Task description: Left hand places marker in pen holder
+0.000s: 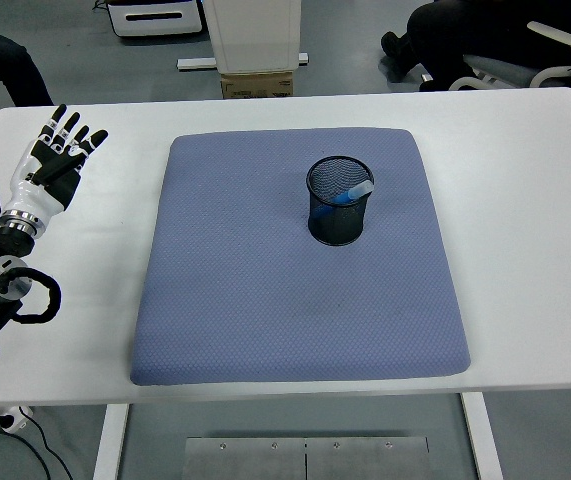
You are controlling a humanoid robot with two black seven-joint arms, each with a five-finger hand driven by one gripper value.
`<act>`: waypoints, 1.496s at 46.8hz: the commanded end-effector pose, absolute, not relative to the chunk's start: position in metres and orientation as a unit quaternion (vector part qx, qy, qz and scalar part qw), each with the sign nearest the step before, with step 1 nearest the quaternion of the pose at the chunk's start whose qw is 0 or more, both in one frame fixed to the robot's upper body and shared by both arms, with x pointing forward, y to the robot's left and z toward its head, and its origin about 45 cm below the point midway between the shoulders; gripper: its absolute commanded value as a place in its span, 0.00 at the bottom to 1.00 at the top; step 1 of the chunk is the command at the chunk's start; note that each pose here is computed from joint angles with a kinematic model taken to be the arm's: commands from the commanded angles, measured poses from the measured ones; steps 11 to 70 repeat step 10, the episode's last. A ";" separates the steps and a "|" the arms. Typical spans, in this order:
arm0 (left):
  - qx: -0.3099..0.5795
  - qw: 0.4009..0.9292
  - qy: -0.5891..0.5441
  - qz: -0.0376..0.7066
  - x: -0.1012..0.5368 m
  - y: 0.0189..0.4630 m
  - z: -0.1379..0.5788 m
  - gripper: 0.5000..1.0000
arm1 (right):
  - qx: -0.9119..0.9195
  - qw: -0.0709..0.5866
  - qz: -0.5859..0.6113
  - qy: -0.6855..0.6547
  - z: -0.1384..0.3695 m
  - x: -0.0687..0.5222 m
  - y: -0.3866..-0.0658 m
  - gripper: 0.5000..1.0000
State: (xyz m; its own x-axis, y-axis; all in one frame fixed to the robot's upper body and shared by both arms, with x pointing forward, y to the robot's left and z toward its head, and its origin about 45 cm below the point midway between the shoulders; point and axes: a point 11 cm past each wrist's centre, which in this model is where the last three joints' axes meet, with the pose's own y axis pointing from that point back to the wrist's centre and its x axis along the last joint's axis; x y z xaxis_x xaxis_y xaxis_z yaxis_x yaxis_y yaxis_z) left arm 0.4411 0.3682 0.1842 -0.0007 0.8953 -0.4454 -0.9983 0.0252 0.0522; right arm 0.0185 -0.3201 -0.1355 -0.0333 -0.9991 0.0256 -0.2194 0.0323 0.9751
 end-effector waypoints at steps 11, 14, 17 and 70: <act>-0.130 0.688 0.195 0.687 0.427 0.377 0.167 1.00 | 0.548 0.442 -0.437 -0.560 -0.135 0.021 -0.317 1.00; -0.130 0.688 0.195 0.687 0.427 0.377 0.167 1.00 | 0.548 0.442 -0.437 -0.560 -0.135 0.021 -0.317 1.00; -0.130 0.688 0.195 0.687 0.427 0.377 0.167 1.00 | 0.548 0.442 -0.437 -0.560 -0.135 0.021 -0.317 1.00; -0.130 0.688 0.195 0.687 0.427 0.377 0.167 1.00 | 0.548 0.442 -0.437 -0.560 -0.135 0.021 -0.317 1.00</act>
